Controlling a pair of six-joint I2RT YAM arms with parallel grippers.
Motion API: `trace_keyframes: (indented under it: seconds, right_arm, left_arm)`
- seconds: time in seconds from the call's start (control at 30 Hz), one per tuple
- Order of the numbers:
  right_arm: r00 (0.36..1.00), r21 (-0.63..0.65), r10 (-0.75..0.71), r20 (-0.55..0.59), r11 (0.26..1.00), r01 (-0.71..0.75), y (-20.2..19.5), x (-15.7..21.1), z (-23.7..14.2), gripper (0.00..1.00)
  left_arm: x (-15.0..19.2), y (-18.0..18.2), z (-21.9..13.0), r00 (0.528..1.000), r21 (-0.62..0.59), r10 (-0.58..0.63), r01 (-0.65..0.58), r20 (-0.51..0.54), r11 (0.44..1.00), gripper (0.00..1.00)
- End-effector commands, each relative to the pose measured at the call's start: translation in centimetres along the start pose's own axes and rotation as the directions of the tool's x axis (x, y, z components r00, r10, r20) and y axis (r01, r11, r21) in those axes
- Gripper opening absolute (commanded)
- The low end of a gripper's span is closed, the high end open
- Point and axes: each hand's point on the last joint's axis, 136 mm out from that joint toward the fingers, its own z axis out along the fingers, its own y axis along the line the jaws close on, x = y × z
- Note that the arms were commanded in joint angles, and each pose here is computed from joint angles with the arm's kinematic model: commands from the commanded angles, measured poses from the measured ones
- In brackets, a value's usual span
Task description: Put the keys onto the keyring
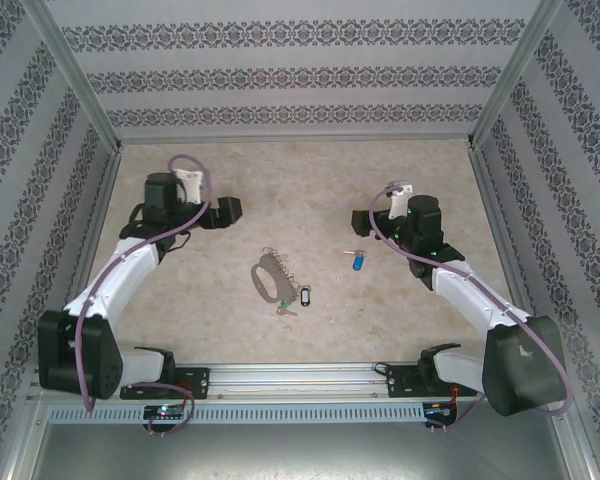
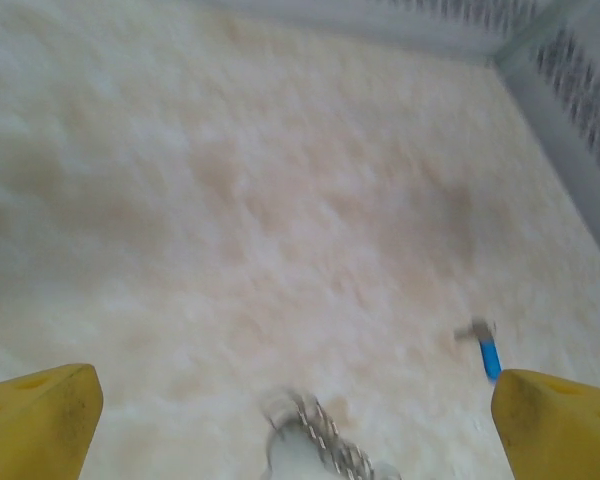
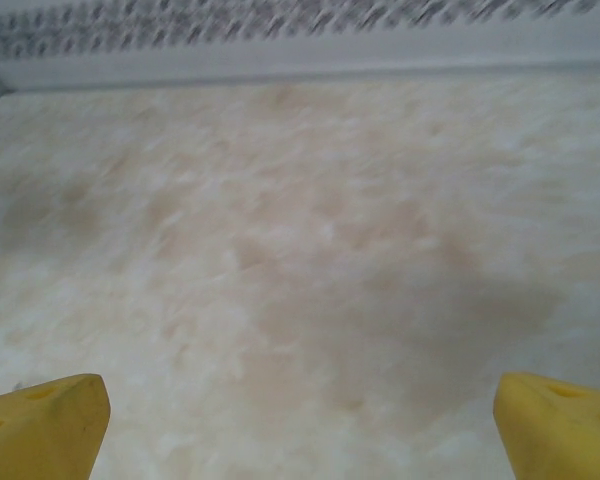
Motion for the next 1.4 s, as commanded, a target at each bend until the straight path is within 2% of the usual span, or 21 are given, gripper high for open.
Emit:
trace_keyframes:
  seconds: [0.0,0.07,0.13,0.4,0.43,0.63,0.87,1.03,1.23,1.37]
  right_arm:
    - [0.995,-0.068,0.059,-0.084,0.996,-0.065,1.4,1.3,0.4,0.98]
    - [0.989,-0.063,0.078,-0.124,0.994,-0.087,1.3,2.3,0.8,0.98]
    - [0.984,-0.078,0.083,-0.161,0.992,-0.096,1.4,3.1,1.0,0.98]
    - [0.977,-0.098,0.067,-0.2,0.991,-0.088,2.0,4.2,0.6,0.98]
    - [0.977,-0.092,0.065,-0.205,0.992,-0.085,1.9,4.2,0.6,0.98]
    - [0.975,-0.108,0.056,-0.215,0.991,-0.081,2.3,4.4,0.8,0.98]
    - [0.975,-0.173,0.025,-0.22,0.983,-0.064,3.7,4.0,1.2,0.98]
    - [0.977,-0.182,0.008,-0.211,0.982,-0.047,3.9,3.8,1.1,0.98]
    - [0.977,-0.203,0.001,-0.212,0.978,-0.045,4.3,3.3,1.5,0.98]
    - [0.979,-0.207,-0.003,-0.204,0.978,-0.04,4.4,2.8,1.7,0.98]
  left_arm:
    - [4.2,-2.6,1.9,0.973,0.046,-0.01,0.021,-0.229,0.999,0.99]
    - [5.6,-3.2,3.1,0.951,0.016,0.016,-0.012,-0.31,1.0,0.98]
    - [6.8,-3.3,4.1,0.93,-0.016,0.015,-0.023,-0.367,1.0,0.93]
    - [10.6,-1.6,6.9,0.88,-0.117,-0.033,-0.026,-0.473,0.993,0.56]
    - [10.7,-1.5,7.1,0.88,-0.124,-0.036,-0.026,-0.474,0.992,0.53]
    - [10.0,-0.6,8.4,0.885,-0.148,-0.015,-0.061,-0.466,0.987,0.52]
    - [9.8,1.7,10.2,0.856,-0.154,0.002,-0.095,-0.517,0.983,0.43]
    - [10.9,2.8,10.5,0.82,-0.171,0.016,-0.138,-0.572,0.975,0.39]
    - [12.2,3.1,11.0,0.8,-0.154,0.025,-0.146,-0.599,0.977,0.38]
    - [12.6,3.0,11.1,0.798,-0.137,0.038,-0.15,-0.602,0.979,0.45]
